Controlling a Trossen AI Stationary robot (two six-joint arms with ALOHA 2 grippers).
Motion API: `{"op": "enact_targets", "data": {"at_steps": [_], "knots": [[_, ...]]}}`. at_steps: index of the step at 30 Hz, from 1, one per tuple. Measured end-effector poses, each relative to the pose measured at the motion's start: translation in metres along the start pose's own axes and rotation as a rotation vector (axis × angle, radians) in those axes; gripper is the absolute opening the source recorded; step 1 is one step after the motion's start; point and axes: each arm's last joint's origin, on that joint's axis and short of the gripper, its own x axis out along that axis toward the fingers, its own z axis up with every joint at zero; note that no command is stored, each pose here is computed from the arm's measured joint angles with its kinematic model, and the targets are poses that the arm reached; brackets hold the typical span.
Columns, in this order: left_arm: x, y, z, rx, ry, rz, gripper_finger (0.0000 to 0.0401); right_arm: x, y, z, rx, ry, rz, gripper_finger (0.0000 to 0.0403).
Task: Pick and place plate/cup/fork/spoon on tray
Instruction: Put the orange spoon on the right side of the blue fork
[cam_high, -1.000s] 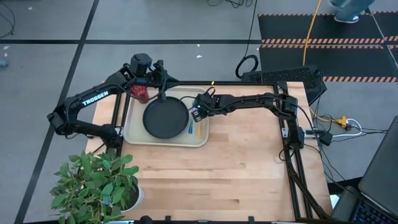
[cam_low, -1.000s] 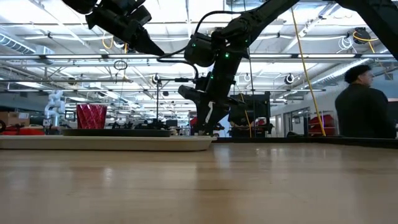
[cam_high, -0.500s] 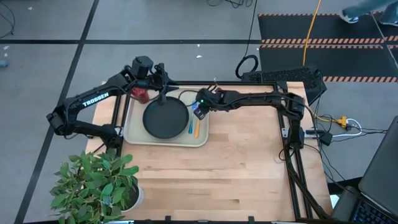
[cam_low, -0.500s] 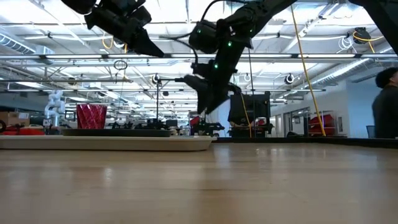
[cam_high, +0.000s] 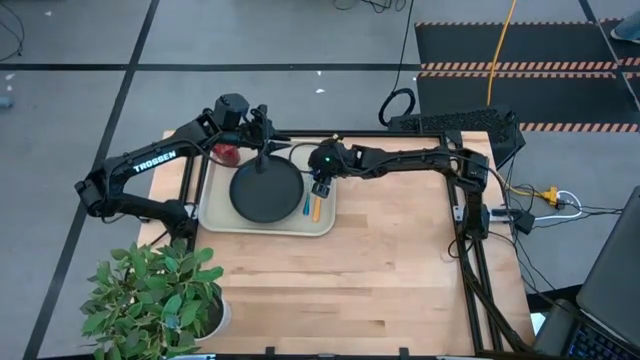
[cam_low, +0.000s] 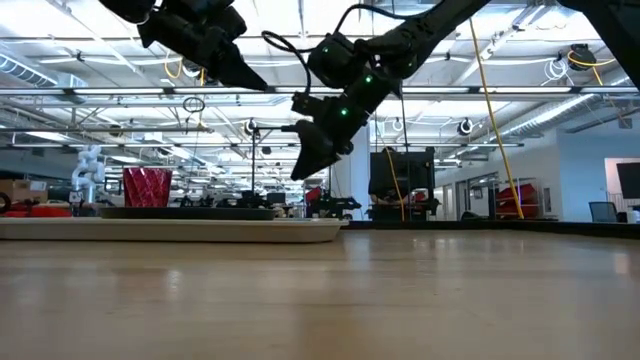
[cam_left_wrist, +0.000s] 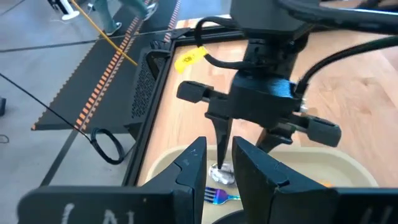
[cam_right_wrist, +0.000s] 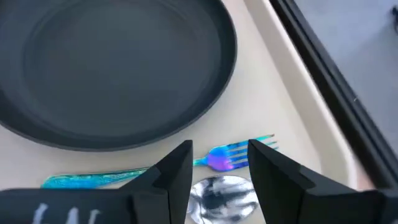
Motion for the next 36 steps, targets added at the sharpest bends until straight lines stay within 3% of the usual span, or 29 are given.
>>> {"op": "enact_targets", "data": {"at_steps": [6,13,17,23,28,36], "knots": [[0.002,-0.004,0.003,-0.037,-0.010,-0.015,0.0081,-0.028,-0.005,0.017,-0.114,-0.083,-0.011,0.0144],[0.006,-0.011,0.007,-0.011,-0.024,-0.039,0.0081,-0.040,-0.012,0.017,-0.144,-0.097,-0.024,0.0144],[0.009,-0.017,0.004,-0.008,-0.018,-0.063,0.0081,-0.034,-0.019,0.003,-0.136,-0.037,-0.027,0.0144],[0.018,-0.023,-0.011,0.036,-0.008,-0.040,0.0081,-0.033,-0.022,-0.005,-0.077,0.000,0.069,0.0144],[0.011,-0.015,-0.004,-0.071,-0.075,0.015,0.0081,-0.018,-0.014,-0.014,-0.129,0.053,0.061,0.0144],[0.007,-0.017,-0.004,-0.094,-0.068,0.009,0.0081,0.012,-0.009,-0.029,-0.166,0.098,0.021,0.0144]]}}
